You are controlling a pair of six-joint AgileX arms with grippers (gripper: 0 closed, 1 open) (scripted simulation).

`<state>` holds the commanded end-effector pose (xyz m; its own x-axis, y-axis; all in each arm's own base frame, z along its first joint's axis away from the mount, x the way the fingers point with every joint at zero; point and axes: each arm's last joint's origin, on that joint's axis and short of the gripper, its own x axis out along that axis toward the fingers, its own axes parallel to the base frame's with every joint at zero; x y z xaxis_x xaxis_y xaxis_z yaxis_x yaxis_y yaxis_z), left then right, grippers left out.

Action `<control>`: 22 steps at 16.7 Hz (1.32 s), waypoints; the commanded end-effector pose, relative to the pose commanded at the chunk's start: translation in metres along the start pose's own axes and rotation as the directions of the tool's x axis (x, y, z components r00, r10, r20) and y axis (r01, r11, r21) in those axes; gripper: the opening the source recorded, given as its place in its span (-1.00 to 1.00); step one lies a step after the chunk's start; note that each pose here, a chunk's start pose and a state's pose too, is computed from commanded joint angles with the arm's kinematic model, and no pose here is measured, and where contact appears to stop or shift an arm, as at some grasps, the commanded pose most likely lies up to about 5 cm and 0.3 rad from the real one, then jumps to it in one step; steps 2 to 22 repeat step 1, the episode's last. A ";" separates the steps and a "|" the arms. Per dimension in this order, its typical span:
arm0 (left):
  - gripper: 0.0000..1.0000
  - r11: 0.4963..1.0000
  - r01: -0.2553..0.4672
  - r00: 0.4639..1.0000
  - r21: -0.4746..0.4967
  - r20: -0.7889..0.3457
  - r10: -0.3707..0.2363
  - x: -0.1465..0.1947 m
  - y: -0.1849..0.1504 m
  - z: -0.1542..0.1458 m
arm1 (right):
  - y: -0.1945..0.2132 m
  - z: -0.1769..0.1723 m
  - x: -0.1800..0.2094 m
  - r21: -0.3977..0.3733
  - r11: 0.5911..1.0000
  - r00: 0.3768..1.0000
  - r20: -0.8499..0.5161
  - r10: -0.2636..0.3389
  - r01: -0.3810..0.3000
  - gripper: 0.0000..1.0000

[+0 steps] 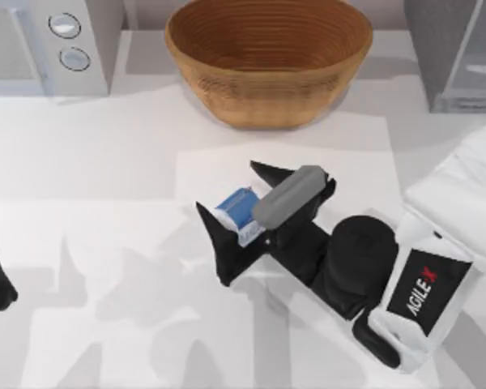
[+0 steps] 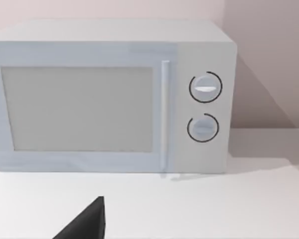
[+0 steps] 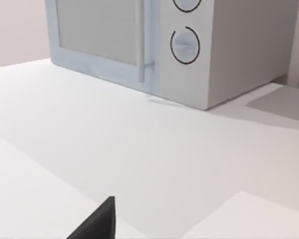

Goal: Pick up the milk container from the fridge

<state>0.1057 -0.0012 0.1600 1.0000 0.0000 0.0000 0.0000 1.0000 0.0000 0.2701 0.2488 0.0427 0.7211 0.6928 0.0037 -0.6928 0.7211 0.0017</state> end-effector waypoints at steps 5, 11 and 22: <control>1.00 1.000 0.000 1.000 0.000 0.000 0.000 0.000 0.000 0.000 | 0.000 0.000 0.000 0.000 1.000 1.000 0.000 0.000 0.000 1.00; 1.00 1.000 0.000 1.000 0.000 0.000 0.000 0.000 0.000 0.000 | 0.000 0.000 0.000 0.000 1.000 1.000 0.000 0.000 0.000 1.00; 1.00 1.000 0.000 1.000 0.000 0.000 0.000 0.000 0.000 0.000 | 0.000 0.000 0.000 0.000 1.000 1.000 0.000 0.000 0.000 1.00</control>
